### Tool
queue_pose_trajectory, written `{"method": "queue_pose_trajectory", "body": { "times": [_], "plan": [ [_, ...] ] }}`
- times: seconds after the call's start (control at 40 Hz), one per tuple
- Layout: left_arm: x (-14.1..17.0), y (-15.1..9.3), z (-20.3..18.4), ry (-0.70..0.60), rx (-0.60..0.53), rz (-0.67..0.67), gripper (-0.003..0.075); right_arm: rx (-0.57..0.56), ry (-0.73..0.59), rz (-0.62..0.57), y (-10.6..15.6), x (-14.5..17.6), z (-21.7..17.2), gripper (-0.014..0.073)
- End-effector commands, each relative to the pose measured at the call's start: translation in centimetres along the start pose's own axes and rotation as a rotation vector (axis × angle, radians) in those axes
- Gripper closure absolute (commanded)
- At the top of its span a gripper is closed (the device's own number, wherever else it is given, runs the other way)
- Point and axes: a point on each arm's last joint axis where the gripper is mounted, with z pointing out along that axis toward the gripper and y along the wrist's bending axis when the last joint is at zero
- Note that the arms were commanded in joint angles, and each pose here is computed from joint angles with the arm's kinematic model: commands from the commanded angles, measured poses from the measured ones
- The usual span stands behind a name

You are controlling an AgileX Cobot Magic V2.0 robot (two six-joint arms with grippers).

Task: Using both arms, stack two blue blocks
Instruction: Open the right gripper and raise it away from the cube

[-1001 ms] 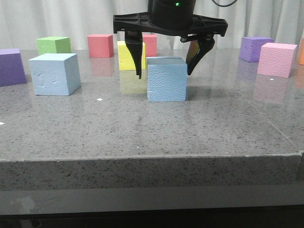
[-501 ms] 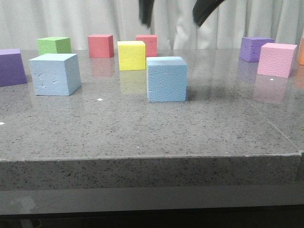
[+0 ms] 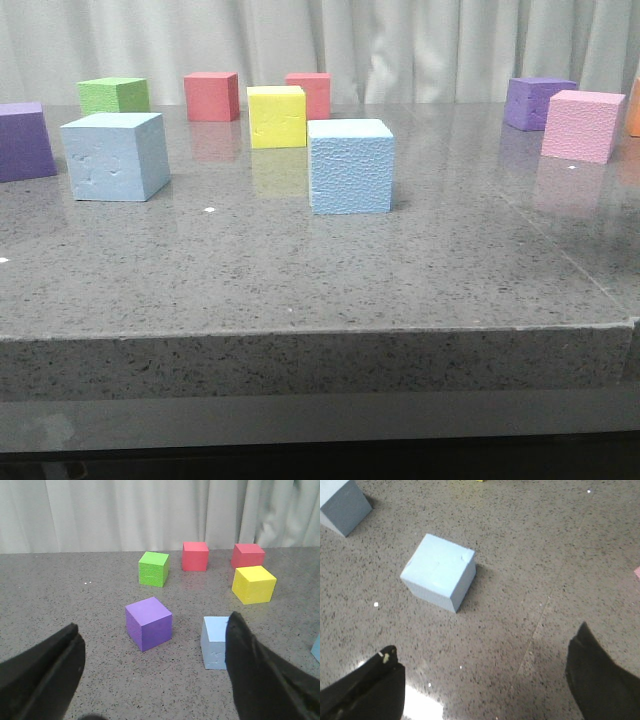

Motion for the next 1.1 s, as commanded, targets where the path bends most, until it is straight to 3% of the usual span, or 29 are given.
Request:
{"method": "queue_pose_trajectory", "body": {
  "times": [0.0,0.4,1.08],
  "plan": [
    [-1.7,0.0,-0.3,-0.108,-0.003,-0.008,0.0154,-0.001,-0.174,-0.016,-0.1,0.5,-2.8,-0.0061],
    [-1.7,0.0,-0.3,-0.108,-0.003,-0.008,0.0154,-0.007,-0.252,-0.015,-0.2,6.7,-5.9,-0.0061],
    [-1.7,0.0,-0.3,-0.104,-0.001,-0.014,0.0154,-0.002,-0.332,-0.05,-0.2,6.3,-6.6,-0.0061]
  ]
}}
